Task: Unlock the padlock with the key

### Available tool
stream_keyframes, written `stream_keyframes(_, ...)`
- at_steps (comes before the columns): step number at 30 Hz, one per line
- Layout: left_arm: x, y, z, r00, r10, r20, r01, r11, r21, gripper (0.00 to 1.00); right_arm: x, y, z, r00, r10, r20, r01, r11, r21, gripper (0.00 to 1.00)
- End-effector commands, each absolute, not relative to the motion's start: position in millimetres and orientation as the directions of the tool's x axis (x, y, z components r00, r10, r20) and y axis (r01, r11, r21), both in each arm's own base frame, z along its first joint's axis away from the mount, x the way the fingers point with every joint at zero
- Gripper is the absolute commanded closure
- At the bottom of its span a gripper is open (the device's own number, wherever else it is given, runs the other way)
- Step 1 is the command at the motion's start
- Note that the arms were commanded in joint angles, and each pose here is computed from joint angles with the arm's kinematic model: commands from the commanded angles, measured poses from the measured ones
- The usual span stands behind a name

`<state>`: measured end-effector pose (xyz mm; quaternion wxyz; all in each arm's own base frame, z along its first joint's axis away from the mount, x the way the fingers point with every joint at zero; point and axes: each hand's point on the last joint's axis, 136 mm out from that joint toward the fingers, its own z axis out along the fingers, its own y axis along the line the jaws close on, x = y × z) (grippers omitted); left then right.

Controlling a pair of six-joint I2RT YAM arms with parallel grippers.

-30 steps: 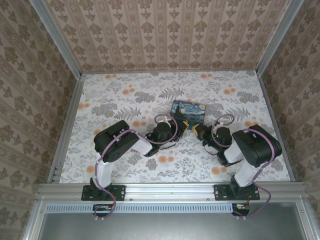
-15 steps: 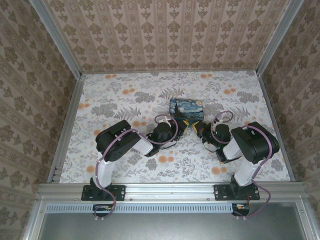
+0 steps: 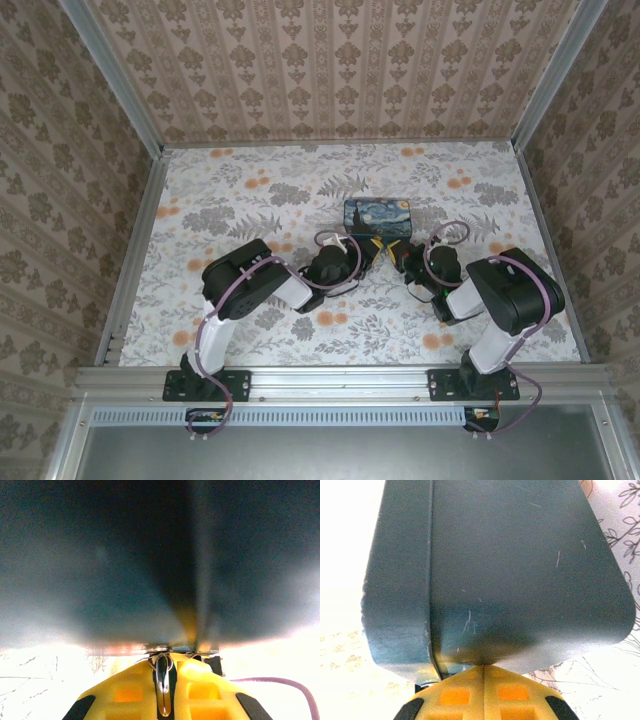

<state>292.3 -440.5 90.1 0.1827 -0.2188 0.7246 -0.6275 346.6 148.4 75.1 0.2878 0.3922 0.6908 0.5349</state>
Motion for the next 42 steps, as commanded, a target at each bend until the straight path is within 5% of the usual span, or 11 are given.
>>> stream_keyframes(1,236.0,-485.2,126.0,-0.951,-0.310,0.007,-0.007,0.002,-1.000,1.00,335.9,203.0,99.7,-0.701,0.713,0.022,0.144,0.111,0.983,1.00)
stream_keyframes(4,244.2,-474.5,109.5,-0.938,-0.347,-0.008,-0.008,0.043,-0.999,1.00,337.0,202.1,97.3,-0.707,0.707,-0.007,0.133,0.143,0.981,0.97)
stream_keyframes(8,261.7,-453.9,92.9,-0.913,-0.405,-0.048,0.008,0.099,-0.995,1.00,338.1,194.1,94.2,-0.701,0.711,-0.049,0.122,0.187,0.975,0.55)
stream_keyframes(10,269.6,-443.9,86.9,-0.902,-0.427,-0.062,0.011,0.121,-0.993,1.00,337.1,187.7,92.2,-0.693,0.718,-0.058,0.129,0.203,0.971,0.43)
stream_keyframes(16,285.6,-426.4,77.6,-0.889,-0.454,-0.063,-0.003,0.144,-0.990,1.00,320.6,172.4,88.3,-0.702,0.707,-0.085,0.142,0.256,0.956,0.27)
stream_keyframes(30,299.9,-410.5,80.5,-0.903,-0.428,-0.030,-0.027,0.125,-0.992,1.00,258.3,144.1,99.9,-0.792,0.469,-0.391,-0.011,0.629,0.777,0.28)
stream_keyframes(42,295.8,-414.9,78.5,-0.925,-0.379,0.014,-0.060,0.108,-0.992,1.00,267.6,168.5,92.9,-0.748,0.011,-0.663,-0.313,0.875,0.369,0.45)
